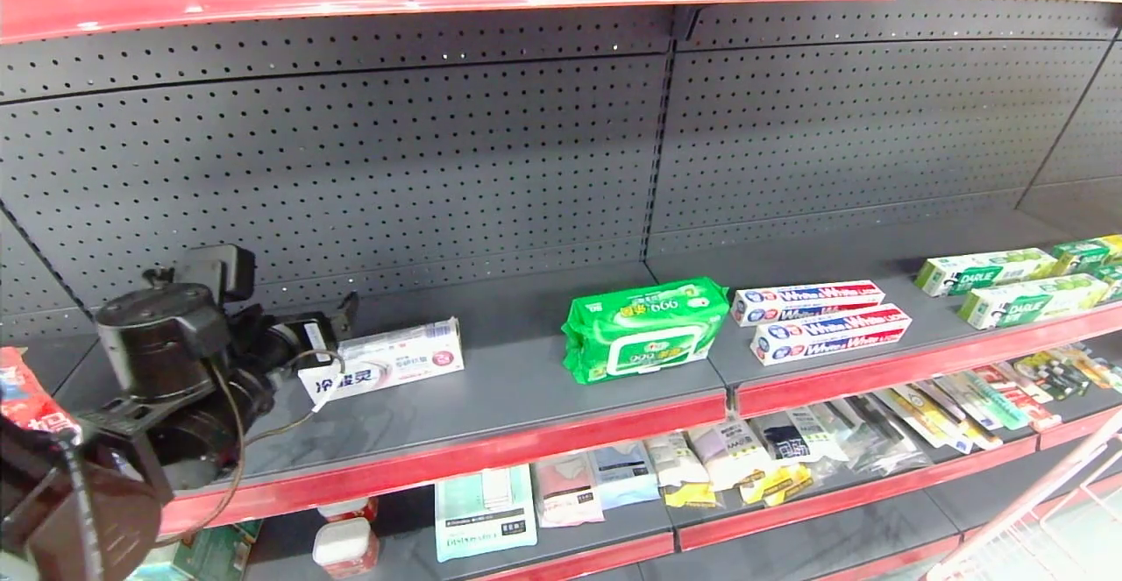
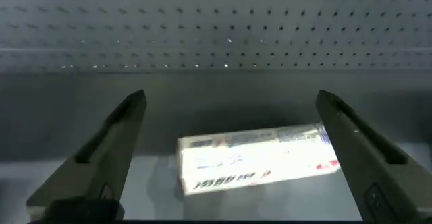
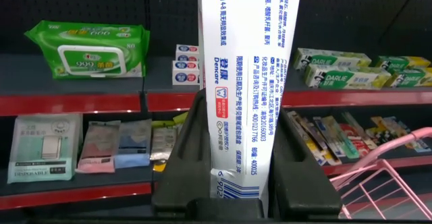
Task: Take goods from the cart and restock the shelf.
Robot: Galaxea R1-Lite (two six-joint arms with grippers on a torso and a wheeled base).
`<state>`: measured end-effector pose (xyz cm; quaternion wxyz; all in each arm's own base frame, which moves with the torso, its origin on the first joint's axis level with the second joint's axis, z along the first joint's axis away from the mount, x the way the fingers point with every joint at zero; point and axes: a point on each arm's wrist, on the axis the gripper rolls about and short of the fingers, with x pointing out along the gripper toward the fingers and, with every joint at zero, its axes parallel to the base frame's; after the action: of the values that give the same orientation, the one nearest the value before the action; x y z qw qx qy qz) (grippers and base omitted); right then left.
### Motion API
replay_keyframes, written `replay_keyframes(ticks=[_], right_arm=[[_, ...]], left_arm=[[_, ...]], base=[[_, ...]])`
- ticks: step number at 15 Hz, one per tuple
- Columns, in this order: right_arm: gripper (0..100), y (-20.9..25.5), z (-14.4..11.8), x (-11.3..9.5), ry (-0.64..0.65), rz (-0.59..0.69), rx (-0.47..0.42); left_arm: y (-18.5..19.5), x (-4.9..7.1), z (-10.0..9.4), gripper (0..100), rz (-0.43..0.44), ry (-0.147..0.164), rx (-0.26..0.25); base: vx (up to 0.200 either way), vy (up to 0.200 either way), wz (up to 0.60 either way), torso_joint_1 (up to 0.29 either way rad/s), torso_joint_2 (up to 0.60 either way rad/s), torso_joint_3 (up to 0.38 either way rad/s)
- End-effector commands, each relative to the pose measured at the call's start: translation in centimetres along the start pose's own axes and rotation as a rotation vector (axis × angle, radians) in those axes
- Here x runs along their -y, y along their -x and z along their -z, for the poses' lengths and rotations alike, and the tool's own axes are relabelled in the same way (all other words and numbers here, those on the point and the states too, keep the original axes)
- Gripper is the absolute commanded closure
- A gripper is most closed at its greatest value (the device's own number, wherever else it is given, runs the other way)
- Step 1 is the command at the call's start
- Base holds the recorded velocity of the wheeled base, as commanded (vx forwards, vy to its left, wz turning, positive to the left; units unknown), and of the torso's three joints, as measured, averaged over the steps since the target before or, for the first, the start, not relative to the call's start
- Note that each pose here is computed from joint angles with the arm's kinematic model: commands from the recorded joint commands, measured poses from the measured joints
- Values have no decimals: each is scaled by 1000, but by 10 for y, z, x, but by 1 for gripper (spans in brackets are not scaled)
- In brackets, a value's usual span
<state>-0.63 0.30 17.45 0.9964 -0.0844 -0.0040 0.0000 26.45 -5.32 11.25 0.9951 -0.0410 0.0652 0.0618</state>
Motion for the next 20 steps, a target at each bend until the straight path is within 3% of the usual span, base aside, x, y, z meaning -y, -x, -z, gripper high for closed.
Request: replay_keyframes(ticks=[1,3,4,6,9,11,15,18,20], right_arm=[[100,-1,1,0,0,-4,-9],[100,0,3,0,0,-4,-8],[100,0,3,-1,0,-3,-3],[100,1,2,0,1,-1,0],[100,1,3,-1,1,-4,0],[100,3,5,-1,1,-3,5],[100,5,11,-2,1,-1,8],[100,4,14,-3,0,0,-2],[100,4,16,-3,0,-1,-10]], left_arm=[[-26,14,28,0,8,-26,-73],[-30,20,30,0,21,-23,-78],[-32,26,34,0,35,-36,-117],[-47,34,24,0,32,21,-101],[-58,41,18,0,27,39,-119],[-69,45,22,0,23,35,-128],[-78,48,24,0,-3,10,-197],[-92,54,29,0,-20,23,-236],[-101,58,26,0,-42,21,-229]], base=[[0,0,0,0,0,0],[0,0,0,0,0,0],[0,0,0,0,0,0],[0,0,0,0,0,0],[0,0,0,0,0,0],[0,0,0,0,0,0],[0,0,0,0,0,0],[0,0,0,0,0,0],[0,0,0,0,0,0]])
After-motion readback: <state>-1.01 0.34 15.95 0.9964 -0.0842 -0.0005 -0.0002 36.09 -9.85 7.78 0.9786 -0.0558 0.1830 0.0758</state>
